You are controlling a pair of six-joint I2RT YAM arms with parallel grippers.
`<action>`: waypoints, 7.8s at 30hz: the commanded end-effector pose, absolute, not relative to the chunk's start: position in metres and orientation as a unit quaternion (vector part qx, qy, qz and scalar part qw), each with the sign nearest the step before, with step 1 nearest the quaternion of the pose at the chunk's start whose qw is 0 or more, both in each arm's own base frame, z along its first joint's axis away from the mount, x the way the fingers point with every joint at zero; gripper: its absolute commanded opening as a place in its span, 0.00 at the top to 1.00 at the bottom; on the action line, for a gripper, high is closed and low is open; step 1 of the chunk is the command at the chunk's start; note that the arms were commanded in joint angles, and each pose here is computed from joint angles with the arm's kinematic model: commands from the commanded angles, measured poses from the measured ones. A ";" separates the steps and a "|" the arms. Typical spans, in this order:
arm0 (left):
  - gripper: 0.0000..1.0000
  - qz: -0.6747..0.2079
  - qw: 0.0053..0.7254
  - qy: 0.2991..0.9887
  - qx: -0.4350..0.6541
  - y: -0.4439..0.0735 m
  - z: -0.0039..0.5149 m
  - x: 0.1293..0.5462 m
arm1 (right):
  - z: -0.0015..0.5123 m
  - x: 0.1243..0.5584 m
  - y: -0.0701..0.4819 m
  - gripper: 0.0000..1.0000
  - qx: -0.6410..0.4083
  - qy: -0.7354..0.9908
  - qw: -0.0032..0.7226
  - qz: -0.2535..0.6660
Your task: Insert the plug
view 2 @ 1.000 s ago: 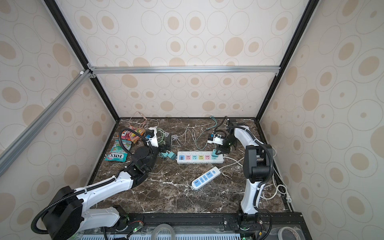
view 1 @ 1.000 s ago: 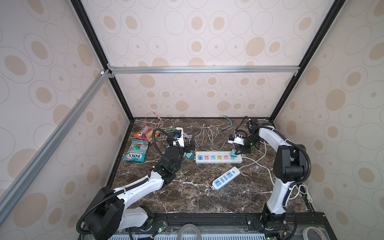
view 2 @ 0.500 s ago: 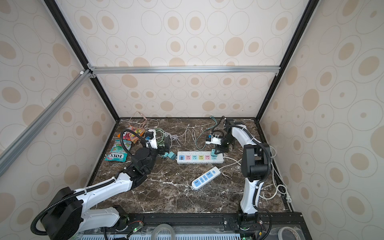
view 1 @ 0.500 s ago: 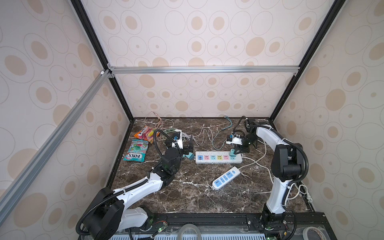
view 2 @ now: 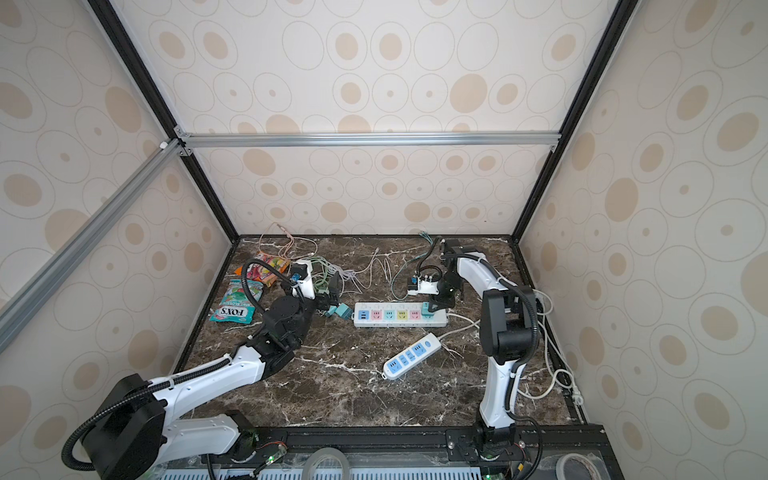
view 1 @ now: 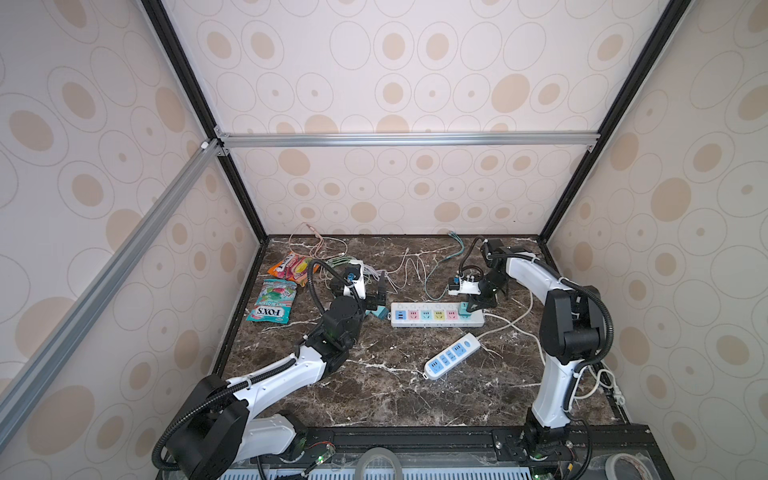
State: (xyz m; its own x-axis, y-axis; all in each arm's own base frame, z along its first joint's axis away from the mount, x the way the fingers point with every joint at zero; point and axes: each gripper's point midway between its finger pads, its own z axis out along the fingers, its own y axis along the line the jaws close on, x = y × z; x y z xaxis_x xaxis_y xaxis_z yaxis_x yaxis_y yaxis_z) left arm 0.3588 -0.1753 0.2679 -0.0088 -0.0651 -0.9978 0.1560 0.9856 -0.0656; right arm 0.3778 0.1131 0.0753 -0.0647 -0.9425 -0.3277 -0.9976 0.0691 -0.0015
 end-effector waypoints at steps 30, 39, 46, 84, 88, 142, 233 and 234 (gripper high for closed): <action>0.02 -0.050 0.654 0.755 0.024 -0.174 0.237 0.380 | 0.137 0.390 0.091 0.00 -0.550 0.795 0.255 -0.010; 0.02 -0.055 0.638 0.768 0.001 -0.174 0.225 0.391 | 0.220 0.414 0.128 0.00 -0.350 0.819 0.443 0.103; 0.02 -0.054 0.635 0.770 -0.023 -0.165 0.221 0.393 | 0.219 0.429 0.159 0.09 -0.216 0.878 0.386 0.182; 0.02 -0.030 0.615 0.786 -0.063 -0.117 0.199 0.381 | 0.062 0.584 0.204 0.88 0.106 0.949 0.269 0.128; 0.02 -0.038 0.607 0.792 -0.047 -0.121 0.198 0.381 | 0.135 0.599 0.196 1.00 0.073 0.921 0.357 0.138; 0.01 -0.019 0.569 0.814 -0.113 -0.110 0.184 0.391 | 0.231 0.516 -0.014 0.01 0.149 0.874 0.445 0.123; 1.00 -0.096 0.311 0.921 -0.215 -0.211 0.074 0.374 | 0.229 0.416 0.095 0.00 0.015 0.859 0.416 0.297; 1.00 -0.099 0.322 0.919 -0.205 -0.210 0.082 0.373 | 0.233 0.415 0.099 0.00 0.006 0.854 0.423 0.304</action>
State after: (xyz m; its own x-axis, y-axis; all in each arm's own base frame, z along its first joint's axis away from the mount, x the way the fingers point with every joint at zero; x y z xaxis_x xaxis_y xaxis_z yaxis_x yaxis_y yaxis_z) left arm 0.3669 -0.2141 0.0471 -0.7372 -0.4988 -0.4558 -0.3933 0.8653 -0.3109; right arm 0.4167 0.0865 0.2071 -0.7026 0.2927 -0.6485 -0.1416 0.8357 0.5306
